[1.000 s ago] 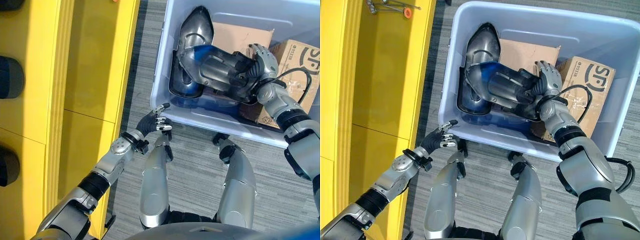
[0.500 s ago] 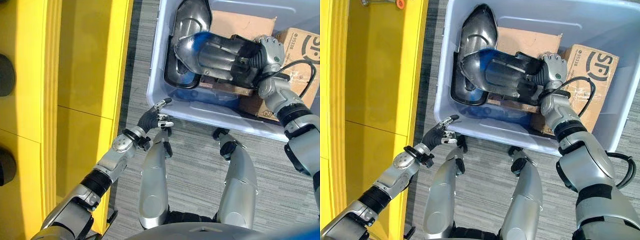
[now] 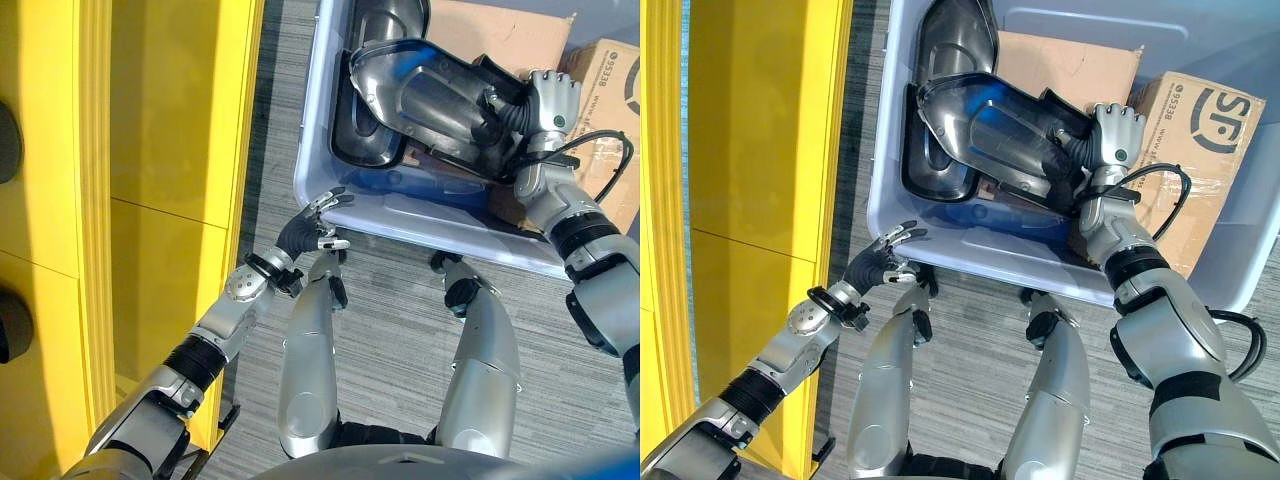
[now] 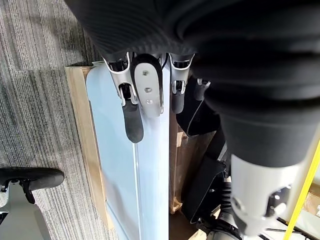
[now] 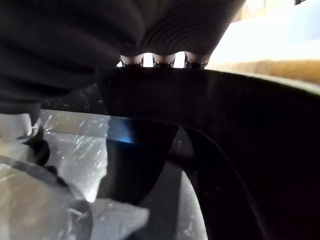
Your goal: Move parts from the plastic box to the shelf.
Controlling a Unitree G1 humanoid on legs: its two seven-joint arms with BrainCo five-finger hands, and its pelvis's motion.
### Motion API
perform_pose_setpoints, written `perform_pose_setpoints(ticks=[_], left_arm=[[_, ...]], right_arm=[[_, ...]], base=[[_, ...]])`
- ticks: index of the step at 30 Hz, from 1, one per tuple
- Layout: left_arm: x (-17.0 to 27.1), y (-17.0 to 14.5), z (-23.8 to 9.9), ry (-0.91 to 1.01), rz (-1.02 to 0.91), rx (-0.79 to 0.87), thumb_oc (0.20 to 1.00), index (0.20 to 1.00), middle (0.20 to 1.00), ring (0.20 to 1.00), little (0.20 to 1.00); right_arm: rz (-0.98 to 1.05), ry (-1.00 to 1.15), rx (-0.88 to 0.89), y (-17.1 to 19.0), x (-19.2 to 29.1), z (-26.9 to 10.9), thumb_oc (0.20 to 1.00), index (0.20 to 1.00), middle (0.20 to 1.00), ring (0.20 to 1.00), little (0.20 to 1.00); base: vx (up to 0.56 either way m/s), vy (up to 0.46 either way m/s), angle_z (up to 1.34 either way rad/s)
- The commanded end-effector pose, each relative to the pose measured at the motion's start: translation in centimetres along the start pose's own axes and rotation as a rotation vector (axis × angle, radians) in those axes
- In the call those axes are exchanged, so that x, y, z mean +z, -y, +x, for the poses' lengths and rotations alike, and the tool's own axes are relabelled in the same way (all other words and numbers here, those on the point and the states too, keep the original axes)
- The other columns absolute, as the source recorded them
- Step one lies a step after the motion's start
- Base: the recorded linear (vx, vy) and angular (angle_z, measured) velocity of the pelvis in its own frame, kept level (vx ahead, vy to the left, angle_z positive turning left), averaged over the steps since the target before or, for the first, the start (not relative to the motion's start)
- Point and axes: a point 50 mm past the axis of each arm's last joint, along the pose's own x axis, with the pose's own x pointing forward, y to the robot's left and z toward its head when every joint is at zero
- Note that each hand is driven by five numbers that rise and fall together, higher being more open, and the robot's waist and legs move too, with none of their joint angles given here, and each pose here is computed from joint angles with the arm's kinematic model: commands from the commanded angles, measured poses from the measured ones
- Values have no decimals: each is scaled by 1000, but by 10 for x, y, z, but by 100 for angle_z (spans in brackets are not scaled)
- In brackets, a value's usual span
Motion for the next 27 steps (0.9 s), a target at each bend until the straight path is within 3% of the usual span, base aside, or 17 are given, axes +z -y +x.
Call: perform_pose_setpoints(ticks=[1,10,13,27], left_arm=[[-16,1,1,-68,-6,38,1000,1000,1000,1000,1000],[-19,-2,-6,-83,-13,51,1000,1000,1000,1000,1000],[-24,-2,-13,-102,-15,58,1000,1000,1000,1000,1000],[-41,-5,-39,-196,-40,78,1000,1000,1000,1000,1000]], right_arm=[[-66,-48,124,-27,-20,-31,200,200,200,200,200],[187,-95,27,-29,-9,-39,200,200,200,200,200],[311,-86,-48,-22,3,-36,200,200,200,200,200],[541,-97,-192,20,14,-3,200,200,200,200,200]], base=[[0,0,0],[0,0,0],[0,0,0],[44,30,-7]])
